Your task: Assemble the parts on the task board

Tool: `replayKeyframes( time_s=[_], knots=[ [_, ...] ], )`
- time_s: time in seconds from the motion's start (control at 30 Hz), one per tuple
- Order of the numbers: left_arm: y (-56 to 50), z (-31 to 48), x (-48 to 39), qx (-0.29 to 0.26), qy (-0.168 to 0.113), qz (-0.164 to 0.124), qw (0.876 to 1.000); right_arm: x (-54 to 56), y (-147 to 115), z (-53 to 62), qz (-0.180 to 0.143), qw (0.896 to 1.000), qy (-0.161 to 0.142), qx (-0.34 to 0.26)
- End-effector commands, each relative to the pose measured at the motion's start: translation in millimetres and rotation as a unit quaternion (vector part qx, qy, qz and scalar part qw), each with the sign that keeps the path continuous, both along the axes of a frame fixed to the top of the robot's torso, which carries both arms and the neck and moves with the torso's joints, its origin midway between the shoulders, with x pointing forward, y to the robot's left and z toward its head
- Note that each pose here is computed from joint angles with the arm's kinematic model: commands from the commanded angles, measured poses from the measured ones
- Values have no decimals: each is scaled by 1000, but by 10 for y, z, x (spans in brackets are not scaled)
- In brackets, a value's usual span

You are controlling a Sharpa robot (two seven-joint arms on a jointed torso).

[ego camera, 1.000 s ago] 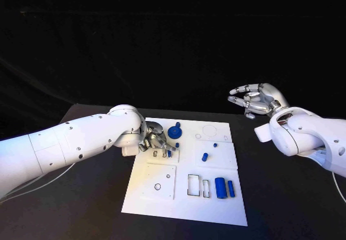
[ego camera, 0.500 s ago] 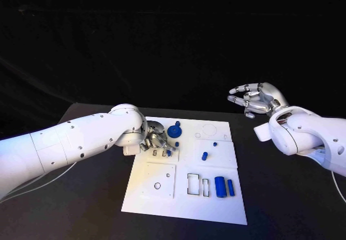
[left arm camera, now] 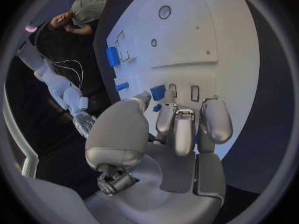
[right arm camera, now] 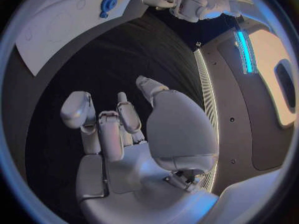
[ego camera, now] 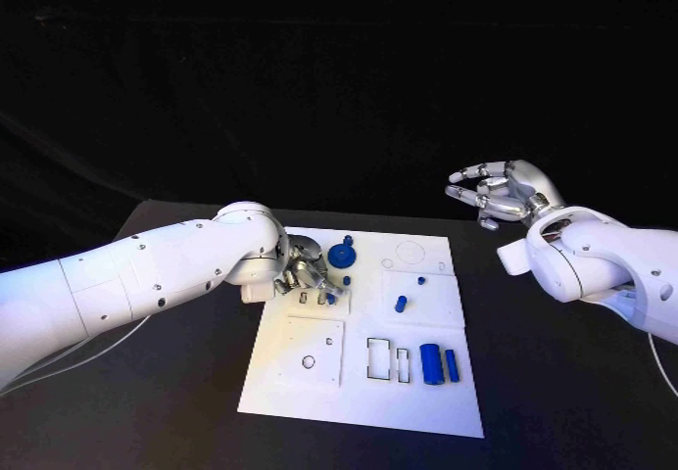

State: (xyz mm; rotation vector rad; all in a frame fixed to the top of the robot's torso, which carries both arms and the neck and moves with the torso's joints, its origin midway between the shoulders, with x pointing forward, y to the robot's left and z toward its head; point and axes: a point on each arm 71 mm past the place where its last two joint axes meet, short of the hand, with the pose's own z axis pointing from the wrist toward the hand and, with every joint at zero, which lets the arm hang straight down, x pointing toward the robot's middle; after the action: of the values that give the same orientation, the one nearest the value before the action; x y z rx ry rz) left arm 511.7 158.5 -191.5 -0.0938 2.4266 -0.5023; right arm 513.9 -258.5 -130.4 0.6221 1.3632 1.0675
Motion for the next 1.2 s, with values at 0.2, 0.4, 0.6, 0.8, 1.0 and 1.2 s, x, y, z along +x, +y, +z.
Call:
replayKeyframes(
  time_s=[0.2, 0.4, 0.6, 0.8, 1.0, 1.2],
  knots=[
    [-21, -3, -10, -6, 10, -3, 1000, 0, 13, -8, 6, 1000, 0, -4],
    [-22, -4, -7, -18, 14, 4, 1000, 3, 11, -15, 6, 1000, 0, -4],
    [-20, -5, -9, -32, 22, 13, 999, 5, 7, -23, 6, 1000, 1, -4],
    [-18, 3, -22, -44, 28, 17, 999, 5, 5, -29, 6, 1000, 1, -4],
    [6, 35, -36, -55, 27, 22, 998, 5, -2, -35, 6, 1000, 2, -4],
    [51, 77, -50, -68, 14, 34, 997, 3, -11, -41, 5, 1000, 3, -4]
  ],
)
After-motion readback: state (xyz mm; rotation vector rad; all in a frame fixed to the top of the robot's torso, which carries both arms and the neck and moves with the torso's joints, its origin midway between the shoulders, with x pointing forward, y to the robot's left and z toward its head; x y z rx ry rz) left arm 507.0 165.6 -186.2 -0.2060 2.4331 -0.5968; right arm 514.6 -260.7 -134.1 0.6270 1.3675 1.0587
